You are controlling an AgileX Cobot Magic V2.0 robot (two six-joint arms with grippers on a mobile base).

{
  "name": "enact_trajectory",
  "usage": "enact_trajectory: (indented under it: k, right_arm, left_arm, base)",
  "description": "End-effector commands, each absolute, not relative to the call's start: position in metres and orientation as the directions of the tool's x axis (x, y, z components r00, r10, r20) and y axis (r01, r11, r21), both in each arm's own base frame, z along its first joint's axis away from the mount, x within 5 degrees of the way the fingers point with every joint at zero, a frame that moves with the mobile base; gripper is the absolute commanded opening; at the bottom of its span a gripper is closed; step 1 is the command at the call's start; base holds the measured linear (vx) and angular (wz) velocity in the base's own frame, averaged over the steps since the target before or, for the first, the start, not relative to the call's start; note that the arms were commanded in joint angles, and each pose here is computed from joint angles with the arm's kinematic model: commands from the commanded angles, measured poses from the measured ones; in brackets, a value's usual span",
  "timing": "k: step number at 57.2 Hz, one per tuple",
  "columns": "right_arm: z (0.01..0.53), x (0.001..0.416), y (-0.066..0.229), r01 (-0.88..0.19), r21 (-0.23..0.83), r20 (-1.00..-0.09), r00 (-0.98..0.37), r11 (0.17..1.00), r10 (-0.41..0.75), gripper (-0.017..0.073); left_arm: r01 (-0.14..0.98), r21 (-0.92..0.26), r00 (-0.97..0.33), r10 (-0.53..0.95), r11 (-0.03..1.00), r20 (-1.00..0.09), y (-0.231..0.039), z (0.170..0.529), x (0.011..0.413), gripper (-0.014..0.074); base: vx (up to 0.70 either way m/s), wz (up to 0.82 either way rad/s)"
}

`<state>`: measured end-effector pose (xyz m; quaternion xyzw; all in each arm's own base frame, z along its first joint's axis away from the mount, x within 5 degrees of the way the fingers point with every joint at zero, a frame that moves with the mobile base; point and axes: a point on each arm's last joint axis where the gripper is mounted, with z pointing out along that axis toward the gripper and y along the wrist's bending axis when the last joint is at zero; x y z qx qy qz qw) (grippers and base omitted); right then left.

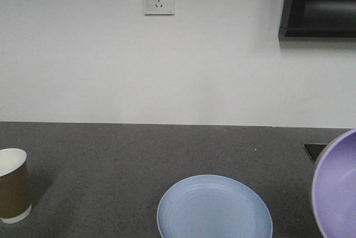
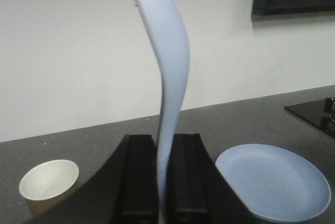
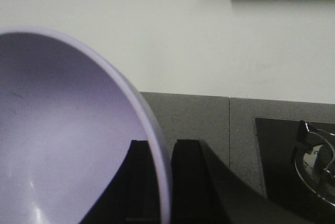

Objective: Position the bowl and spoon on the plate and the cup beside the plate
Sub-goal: 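Lower the lavender bowl onto the blue plate with the right gripper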

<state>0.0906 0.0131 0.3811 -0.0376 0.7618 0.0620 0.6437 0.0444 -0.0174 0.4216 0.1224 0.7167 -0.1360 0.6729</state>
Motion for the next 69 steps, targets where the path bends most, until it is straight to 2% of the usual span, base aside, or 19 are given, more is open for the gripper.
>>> enact_trajectory:
  k: [1,69]
  right_arm:
    - [0.3981,0.09,0.0118,-0.128,0.039,-0.998,-0.054,0.991,0.032,-0.0008]
    - [0.3981,0.09,0.0119,-0.128,0.04,-0.998,-0.054,0.991,0.033,-0.0008]
  left_arm:
    - [0.365,-0.046,0.018,-0.056,0.93,-0.998,-0.0177,0.4354,0.0442,0.0]
    - [0.366,-0.047,0.031,-0.062,0.929,-0.998,-0.0177,0.4367,0.0441,0.0]
  base:
    - [0.11,-0.25]
    - [0.01,-0.01]
